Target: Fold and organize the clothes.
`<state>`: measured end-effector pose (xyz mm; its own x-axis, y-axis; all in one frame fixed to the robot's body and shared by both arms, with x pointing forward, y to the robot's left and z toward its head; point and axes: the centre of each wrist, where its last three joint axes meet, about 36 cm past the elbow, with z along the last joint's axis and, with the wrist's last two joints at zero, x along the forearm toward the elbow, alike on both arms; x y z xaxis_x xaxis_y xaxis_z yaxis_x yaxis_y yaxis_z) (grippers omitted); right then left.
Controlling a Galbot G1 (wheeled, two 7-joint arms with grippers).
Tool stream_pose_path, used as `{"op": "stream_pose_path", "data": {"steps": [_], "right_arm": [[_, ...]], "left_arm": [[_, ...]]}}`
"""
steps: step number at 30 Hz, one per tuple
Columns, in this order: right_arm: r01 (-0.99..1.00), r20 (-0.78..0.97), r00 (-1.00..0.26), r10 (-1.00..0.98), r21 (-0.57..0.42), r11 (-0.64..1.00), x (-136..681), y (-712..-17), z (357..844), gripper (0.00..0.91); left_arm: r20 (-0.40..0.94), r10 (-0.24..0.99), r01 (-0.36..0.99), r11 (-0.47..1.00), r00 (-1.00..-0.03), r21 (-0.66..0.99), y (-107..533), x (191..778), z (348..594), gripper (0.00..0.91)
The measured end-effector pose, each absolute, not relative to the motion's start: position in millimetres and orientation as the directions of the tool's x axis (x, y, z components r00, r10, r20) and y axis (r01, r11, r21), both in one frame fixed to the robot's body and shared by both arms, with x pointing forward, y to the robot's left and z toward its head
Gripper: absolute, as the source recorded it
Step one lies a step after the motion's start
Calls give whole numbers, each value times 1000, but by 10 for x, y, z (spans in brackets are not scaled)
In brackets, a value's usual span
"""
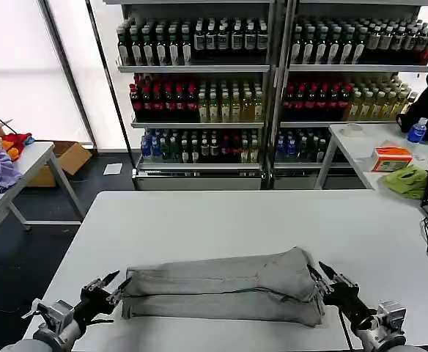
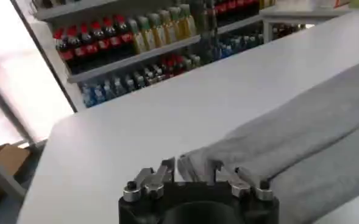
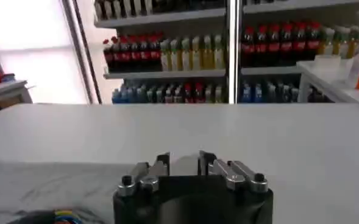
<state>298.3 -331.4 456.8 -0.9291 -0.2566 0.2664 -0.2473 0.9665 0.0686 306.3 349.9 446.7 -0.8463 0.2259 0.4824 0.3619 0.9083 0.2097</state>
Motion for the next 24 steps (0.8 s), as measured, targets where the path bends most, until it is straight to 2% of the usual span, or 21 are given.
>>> {"op": "stream_pose_path", "data": {"steps": [11,24], "right_arm": [[-236,139,-962,-236,17,972,3050,-3407,4664,907],[-222,111,-969,-220,-8,975,3120,-3451,4546,907]], "left_arm": [[453,202,298,942,-868,152,3573,3058,4591,907],[437,179,236,969,-881,78,3467,3051,4391,907]]}}
